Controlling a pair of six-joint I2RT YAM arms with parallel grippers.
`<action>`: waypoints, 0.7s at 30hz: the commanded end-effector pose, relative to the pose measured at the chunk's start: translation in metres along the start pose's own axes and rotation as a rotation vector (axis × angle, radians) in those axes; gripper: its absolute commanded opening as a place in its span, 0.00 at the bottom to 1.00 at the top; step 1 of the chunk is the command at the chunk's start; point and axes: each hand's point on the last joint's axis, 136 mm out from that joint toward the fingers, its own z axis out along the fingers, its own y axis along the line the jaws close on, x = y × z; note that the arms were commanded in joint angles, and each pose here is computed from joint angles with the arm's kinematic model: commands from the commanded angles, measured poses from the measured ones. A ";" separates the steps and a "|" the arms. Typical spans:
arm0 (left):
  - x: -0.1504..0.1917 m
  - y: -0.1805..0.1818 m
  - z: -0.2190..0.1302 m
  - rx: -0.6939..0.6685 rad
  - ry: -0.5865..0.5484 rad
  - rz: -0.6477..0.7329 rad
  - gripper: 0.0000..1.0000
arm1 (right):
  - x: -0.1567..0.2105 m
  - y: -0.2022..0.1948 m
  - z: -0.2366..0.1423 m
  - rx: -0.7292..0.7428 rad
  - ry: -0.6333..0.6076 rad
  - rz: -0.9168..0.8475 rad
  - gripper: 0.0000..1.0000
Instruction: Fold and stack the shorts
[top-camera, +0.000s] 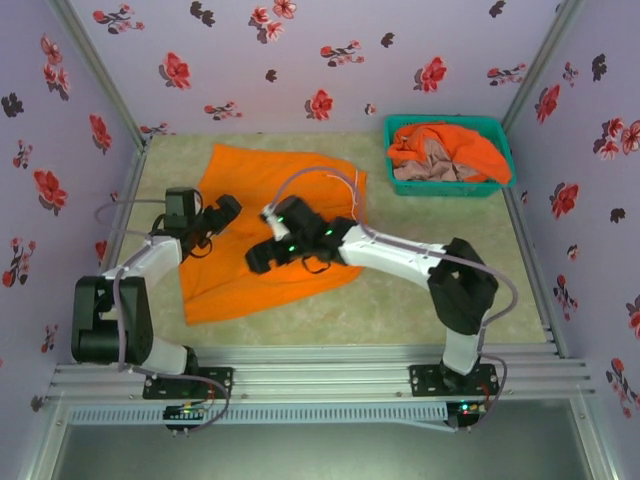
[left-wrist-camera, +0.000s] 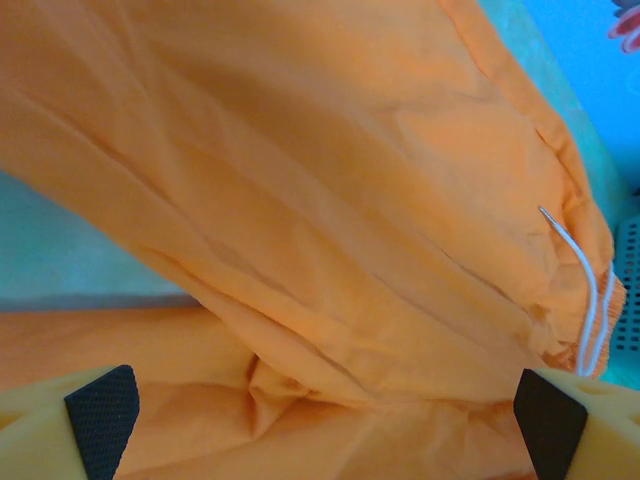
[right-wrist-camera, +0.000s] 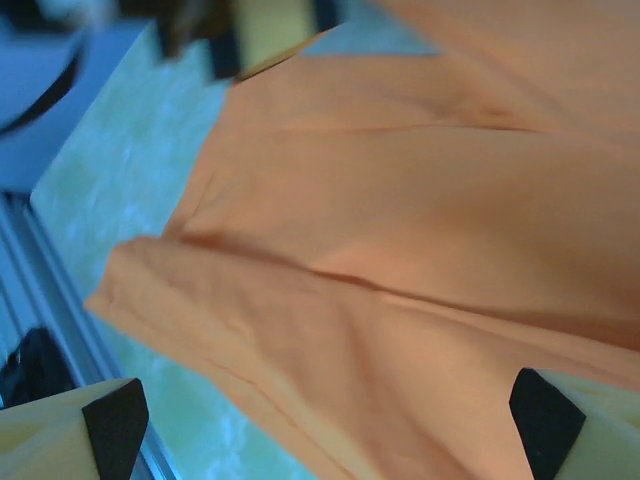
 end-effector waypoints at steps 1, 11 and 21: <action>-0.014 -0.001 0.009 -0.017 0.019 0.021 0.99 | 0.006 -0.008 0.031 0.067 0.057 -0.204 0.93; -0.022 0.023 0.040 -0.064 0.073 -0.037 0.99 | 0.045 0.039 0.093 -0.138 0.216 -0.260 0.84; -0.013 0.036 0.060 -0.088 0.114 -0.056 0.99 | 0.105 0.070 0.087 -0.214 0.368 -0.357 0.82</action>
